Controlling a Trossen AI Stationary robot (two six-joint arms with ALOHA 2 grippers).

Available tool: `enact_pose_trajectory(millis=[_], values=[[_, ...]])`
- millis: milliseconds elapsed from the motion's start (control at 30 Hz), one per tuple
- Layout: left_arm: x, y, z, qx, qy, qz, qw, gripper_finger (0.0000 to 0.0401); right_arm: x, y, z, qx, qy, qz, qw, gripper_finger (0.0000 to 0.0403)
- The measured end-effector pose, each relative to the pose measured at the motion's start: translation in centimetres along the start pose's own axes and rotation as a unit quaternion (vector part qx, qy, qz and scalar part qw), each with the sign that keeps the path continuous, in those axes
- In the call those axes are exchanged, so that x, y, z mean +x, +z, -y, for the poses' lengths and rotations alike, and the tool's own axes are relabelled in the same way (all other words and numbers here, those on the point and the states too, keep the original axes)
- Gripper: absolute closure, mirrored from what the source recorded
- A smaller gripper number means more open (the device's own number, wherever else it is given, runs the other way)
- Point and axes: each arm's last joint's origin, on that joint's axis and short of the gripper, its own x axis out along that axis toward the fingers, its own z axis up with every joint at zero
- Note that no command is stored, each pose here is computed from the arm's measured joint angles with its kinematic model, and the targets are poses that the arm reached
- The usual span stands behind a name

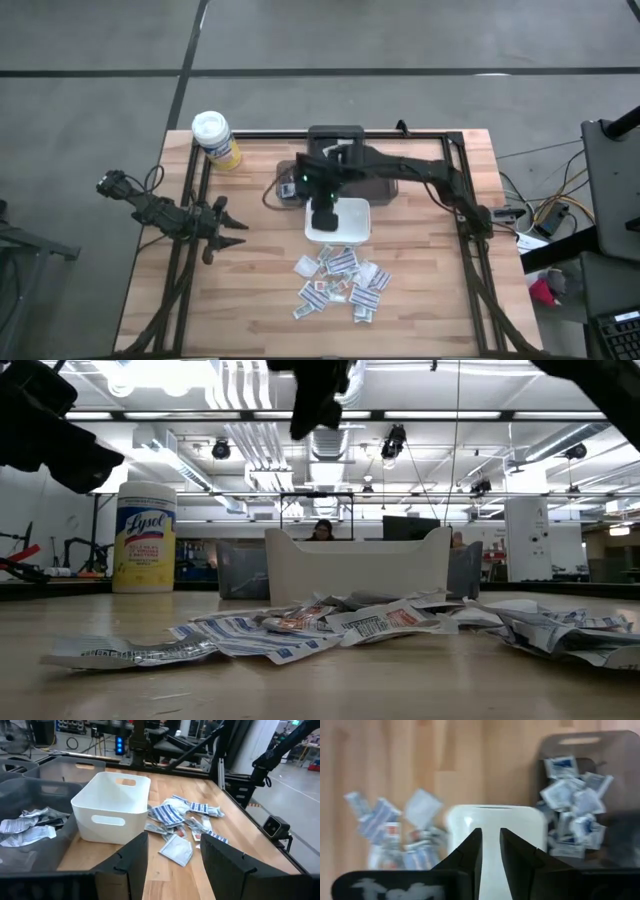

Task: Pick & Place First Aid Supplies
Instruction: Put the alcohol pad into the left black bin

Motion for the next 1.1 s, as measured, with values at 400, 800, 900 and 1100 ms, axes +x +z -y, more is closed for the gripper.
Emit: enact_pose_trajectory(millis=[400, 800, 900, 1100], values=[[0.0, -0.1, 0.2, 0.011, -0.034, -0.012, 0.999, 0.0224, -0.8, -1.7, -10.2, 0.008, 0.041, -0.023, 0.999, 0.0336], [0.0, -0.2, 0.3, 0.012, -0.047, -0.015, 0.999, 0.0224, -0.7, -4.1, -17.7, 0.044, 0.033, -0.03, 0.998, 0.0348], [0.0, -0.2, 0.3, 0.012, -0.047, -0.015, 0.999, 0.0224, -0.6, -4.7, -19.2, 0.055, 0.029, -0.031, 0.998, 0.0349], [0.0, -0.2, 0.3, 0.011, -0.055, -0.016, 0.998, 0.0224, 0.0, -6.0, -21.3, 0.091, 0.026, -0.045, 0.994, 0.0351]])
